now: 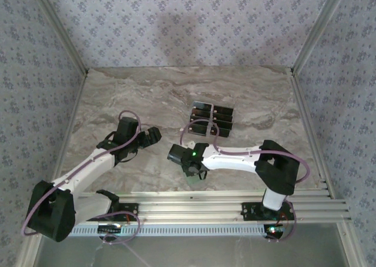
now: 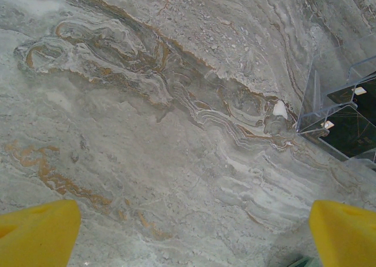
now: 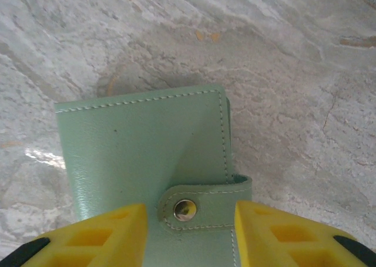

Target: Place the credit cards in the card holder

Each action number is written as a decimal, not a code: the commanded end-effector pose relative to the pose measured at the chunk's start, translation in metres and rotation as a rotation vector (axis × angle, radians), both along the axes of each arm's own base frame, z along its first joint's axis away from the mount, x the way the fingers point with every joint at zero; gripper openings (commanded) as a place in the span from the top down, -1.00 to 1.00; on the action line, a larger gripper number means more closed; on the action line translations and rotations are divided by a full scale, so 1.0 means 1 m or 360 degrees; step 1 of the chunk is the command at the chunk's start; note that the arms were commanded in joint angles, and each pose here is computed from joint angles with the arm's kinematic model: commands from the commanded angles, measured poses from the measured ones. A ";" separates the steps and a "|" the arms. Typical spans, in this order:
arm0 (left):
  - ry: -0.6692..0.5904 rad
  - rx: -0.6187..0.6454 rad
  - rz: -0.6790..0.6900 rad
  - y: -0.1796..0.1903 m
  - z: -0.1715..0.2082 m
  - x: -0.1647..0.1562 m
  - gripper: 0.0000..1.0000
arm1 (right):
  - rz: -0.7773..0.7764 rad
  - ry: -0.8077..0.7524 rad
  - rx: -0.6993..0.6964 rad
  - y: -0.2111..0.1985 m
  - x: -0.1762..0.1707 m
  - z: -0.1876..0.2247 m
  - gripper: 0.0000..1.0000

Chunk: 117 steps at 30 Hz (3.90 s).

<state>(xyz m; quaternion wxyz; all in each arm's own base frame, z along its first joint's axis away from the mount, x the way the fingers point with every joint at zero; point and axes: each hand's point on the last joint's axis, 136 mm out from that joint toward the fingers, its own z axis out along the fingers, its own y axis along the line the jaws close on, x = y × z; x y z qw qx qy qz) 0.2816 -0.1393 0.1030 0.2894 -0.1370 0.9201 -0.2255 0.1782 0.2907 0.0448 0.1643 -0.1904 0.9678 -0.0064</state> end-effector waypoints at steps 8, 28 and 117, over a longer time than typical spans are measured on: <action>-0.0014 0.0008 0.0017 0.003 0.002 0.003 -0.99 | -0.0037 0.0014 -0.0133 -0.017 -0.003 -0.023 0.24; -0.0022 -0.0042 -0.0030 -0.005 0.007 0.003 -0.99 | -0.0090 0.0032 0.0275 0.004 0.009 0.008 1.00; -0.0041 -0.0116 -0.0361 -0.074 -0.015 0.000 -0.57 | -0.0180 -0.0019 0.0920 0.035 0.061 0.093 1.00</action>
